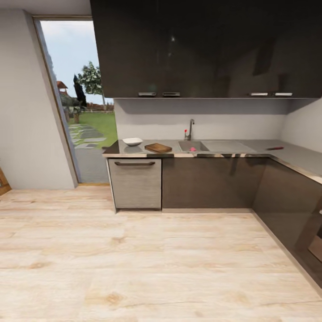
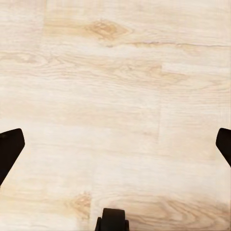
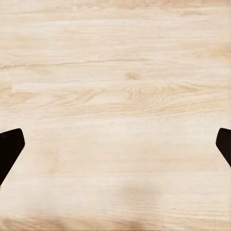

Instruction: In the kitchen, take the Vidalia onion out of the sink, dice it on the chopping board with the paring knife, put the diced onion into the bowl on the countertop, then place both the paring knife and the chopping board into the sink.

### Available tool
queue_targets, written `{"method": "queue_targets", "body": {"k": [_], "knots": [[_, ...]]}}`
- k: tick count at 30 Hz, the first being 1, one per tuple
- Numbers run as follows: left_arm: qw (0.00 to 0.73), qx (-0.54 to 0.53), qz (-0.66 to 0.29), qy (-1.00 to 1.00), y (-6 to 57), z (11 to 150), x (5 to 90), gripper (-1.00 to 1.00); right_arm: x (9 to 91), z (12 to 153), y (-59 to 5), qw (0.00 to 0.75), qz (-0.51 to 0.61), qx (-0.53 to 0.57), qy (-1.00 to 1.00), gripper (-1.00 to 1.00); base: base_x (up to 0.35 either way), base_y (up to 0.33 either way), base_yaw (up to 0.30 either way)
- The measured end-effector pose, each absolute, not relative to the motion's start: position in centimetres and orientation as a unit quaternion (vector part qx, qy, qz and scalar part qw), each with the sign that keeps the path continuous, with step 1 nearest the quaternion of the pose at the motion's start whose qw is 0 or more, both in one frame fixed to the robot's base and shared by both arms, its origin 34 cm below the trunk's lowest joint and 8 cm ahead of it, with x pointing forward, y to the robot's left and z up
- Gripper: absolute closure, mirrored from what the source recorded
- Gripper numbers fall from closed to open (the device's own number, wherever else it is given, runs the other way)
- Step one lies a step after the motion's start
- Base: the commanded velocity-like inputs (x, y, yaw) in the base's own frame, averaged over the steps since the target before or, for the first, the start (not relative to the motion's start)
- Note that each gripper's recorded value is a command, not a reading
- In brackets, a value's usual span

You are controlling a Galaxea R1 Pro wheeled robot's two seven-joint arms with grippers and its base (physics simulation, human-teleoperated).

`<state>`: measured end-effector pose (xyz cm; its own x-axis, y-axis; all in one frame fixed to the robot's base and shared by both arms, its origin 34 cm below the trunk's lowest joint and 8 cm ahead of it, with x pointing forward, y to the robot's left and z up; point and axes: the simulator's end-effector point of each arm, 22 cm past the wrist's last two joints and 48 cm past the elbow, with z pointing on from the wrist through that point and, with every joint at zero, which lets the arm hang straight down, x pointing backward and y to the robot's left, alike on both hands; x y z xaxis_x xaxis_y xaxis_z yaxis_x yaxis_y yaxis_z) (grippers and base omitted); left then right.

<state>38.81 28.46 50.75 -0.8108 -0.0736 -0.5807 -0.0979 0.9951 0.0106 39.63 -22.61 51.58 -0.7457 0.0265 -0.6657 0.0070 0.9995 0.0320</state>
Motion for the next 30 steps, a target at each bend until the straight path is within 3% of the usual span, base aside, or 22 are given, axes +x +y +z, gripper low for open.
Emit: {"method": "queue_targets", "body": {"k": [30], "knots": [[0.301,-0.045,0.020,0.952,28.39,50.58,38.54,-1.00,39.62,51.56,-22.49,0.356,0.015,0.008,0.934,-1.00,0.192,0.000,0.018]]}}
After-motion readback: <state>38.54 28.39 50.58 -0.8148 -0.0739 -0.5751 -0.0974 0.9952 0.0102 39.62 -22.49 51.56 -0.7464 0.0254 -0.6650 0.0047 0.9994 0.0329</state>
